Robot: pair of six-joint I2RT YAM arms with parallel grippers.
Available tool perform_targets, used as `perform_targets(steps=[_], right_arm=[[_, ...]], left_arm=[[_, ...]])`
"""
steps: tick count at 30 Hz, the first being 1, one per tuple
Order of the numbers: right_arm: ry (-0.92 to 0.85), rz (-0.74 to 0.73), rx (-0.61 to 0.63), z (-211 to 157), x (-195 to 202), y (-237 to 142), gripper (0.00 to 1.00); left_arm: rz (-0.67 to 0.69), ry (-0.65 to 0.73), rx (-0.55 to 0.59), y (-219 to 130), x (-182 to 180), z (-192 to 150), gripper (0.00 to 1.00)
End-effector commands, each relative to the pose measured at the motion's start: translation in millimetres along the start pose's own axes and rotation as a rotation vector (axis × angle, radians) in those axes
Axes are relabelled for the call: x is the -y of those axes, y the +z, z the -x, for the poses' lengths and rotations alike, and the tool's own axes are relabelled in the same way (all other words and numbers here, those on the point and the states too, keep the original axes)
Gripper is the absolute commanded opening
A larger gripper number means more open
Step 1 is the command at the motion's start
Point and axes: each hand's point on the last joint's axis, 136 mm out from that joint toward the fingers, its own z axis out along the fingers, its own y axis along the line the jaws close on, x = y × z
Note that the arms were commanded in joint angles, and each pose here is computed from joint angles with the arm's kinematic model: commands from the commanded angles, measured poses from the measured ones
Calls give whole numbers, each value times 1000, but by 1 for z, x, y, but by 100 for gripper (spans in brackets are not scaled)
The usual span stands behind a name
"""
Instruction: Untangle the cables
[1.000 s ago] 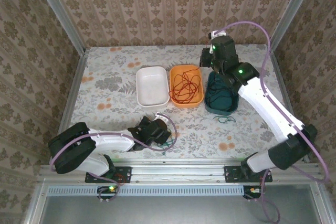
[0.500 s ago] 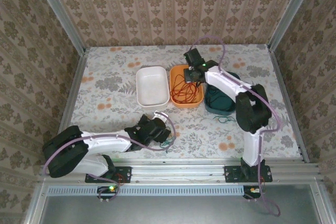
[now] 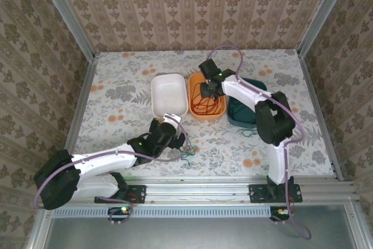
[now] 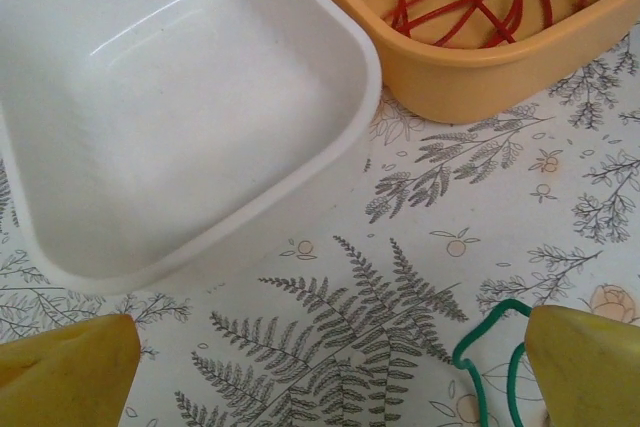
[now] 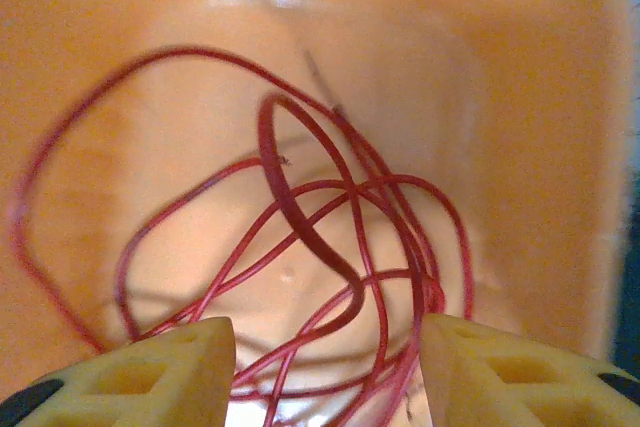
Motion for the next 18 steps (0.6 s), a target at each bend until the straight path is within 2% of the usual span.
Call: perform_targets(steps=[1,4,7,9,13,18], right_arm=[[33,25,136,25,6,-61,56],[8,80,130,3,1,-86,56],[-34,175,50,-43,-14,-99,57],[25,193,3,-72,-9,-103,57],[105,268,-56,-116,-9,-104,57],[120,289,-122,-141,-12,-94,57]], left_arm=[[-2,14,39,-4,-2,21,100],[-22,-8,34,-5,-2,22,100],[-69,-85,4,-4,-5,13,100],[-107,-111,-13,-5,-3,5,100],[-191,-101,-42,-6,7,-6,100],[-307,-77,-64,-1,30,-10,99]])
